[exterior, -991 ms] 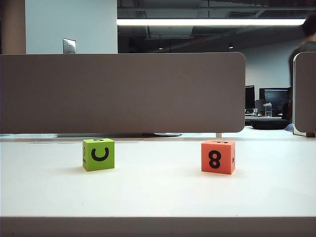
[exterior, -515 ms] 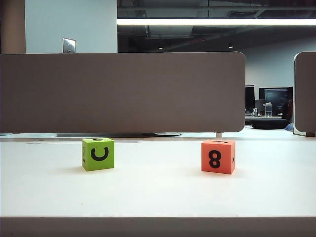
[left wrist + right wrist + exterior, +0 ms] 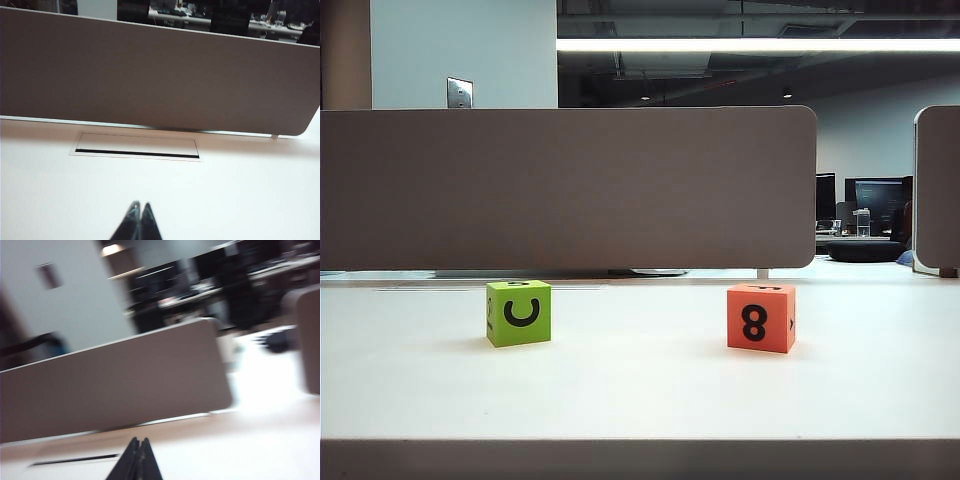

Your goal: Stack the letter block on the right onto the letter block on the left.

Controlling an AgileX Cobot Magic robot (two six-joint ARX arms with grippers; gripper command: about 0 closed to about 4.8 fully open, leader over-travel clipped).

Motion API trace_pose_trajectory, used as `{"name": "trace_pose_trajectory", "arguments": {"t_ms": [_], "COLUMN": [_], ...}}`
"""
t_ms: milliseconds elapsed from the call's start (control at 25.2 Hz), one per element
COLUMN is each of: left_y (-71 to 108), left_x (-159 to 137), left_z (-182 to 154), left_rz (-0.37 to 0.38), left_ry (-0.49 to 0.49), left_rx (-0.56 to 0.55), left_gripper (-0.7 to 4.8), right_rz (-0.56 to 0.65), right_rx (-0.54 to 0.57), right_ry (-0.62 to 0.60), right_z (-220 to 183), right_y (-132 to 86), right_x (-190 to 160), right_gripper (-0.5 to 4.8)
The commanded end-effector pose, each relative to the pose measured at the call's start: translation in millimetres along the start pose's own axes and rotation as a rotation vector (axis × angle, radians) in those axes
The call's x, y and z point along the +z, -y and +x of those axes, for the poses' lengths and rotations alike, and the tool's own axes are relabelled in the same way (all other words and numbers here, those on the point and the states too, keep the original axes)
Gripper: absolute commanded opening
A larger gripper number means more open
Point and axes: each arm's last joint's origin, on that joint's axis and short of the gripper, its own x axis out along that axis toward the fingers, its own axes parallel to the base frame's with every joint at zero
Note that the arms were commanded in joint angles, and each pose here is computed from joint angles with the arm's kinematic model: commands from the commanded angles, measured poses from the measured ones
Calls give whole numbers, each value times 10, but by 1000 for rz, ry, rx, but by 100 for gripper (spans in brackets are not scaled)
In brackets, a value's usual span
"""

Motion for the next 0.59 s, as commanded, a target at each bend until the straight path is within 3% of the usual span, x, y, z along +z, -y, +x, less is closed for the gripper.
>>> {"name": "trace_pose_trajectory", "arguments": {"t_ms": [40, 238, 317, 357, 515, 594], "left_y": [38, 161, 237, 305, 371, 368], "left_x": [139, 134, 41, -33, -172, -186], "left_z": [178, 388, 423, 429, 427, 421], "left_rz": [2, 6, 16, 59, 150, 161], "left_ry": [-36, -108, -198, -266, -392, -408], "left_rx": [-71, -180, -240, -303, -354, -356], "left_gripper": [-6, -6, -6, -6, -6, -6], "right_rz": [37, 66, -43, -157, -283, -331], "right_rx": [160, 172, 164, 138, 177, 188], "right_ry": [-106, -262, -336, -423, -580, -671], "right_z": [291, 737, 936, 1083, 1294, 1384], "right_y": [-58, -100, -168, -184, -314, -325], "right_x": [107, 25, -154, -341, -689, -868], "right_gripper": [-5, -5, -5, -5, 7, 70]}}
